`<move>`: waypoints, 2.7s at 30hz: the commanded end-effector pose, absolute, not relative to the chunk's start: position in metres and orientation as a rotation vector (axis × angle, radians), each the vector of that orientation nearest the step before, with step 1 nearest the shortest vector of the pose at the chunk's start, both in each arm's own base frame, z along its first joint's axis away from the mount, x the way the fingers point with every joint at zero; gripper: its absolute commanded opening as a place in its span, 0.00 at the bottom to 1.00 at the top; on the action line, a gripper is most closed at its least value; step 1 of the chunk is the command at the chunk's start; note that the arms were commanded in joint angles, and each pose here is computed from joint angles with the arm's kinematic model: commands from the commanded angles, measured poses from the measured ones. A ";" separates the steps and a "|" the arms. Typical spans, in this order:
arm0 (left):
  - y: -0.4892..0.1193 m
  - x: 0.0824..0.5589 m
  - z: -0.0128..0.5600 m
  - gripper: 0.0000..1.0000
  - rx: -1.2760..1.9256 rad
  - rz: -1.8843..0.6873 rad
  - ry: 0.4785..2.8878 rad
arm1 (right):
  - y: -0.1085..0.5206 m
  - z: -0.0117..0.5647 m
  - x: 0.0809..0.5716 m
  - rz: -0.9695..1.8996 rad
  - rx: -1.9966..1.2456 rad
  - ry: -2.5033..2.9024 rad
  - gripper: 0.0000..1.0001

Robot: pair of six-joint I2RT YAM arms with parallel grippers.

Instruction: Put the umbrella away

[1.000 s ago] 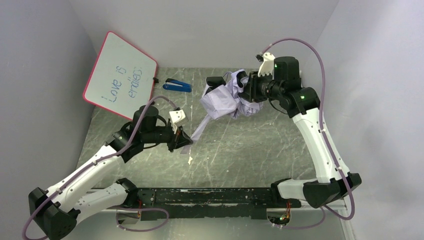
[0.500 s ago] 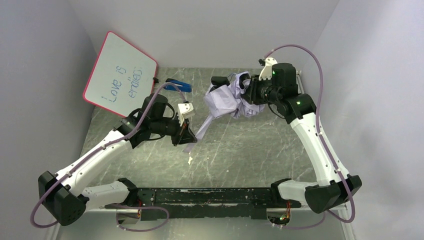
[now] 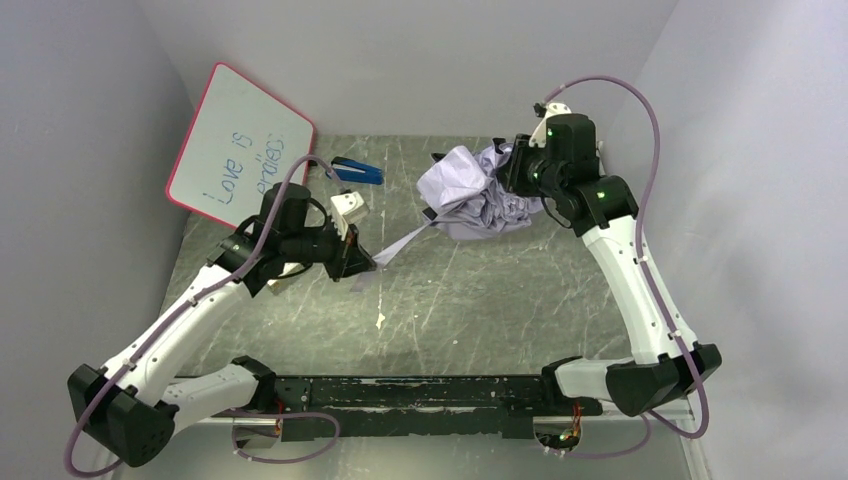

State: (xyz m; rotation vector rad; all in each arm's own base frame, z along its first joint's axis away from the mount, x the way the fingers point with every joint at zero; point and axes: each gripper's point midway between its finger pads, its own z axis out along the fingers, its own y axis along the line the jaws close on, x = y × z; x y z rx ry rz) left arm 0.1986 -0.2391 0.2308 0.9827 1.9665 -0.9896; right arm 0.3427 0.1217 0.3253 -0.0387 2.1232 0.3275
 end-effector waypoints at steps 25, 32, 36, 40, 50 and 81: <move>-0.194 0.223 0.278 0.27 0.757 -0.657 1.885 | 0.235 0.318 0.296 1.175 -0.530 1.902 0.00; -0.147 0.257 0.352 0.27 0.459 -0.375 1.657 | 0.241 0.360 0.254 1.365 -0.601 1.895 0.00; -0.144 0.261 0.390 0.26 0.435 -0.356 1.563 | 0.244 0.372 0.226 1.474 -0.612 1.907 0.00; -0.149 0.257 0.417 0.25 0.461 -0.384 1.493 | 0.259 0.385 0.187 1.556 -0.680 1.898 0.00; -0.150 0.256 0.422 0.25 0.467 -0.389 1.492 | 0.283 0.334 0.146 1.725 -0.567 2.091 0.00; -0.199 0.287 0.306 0.26 0.680 -0.478 1.711 | 0.258 0.071 0.282 0.625 -1.097 2.347 0.14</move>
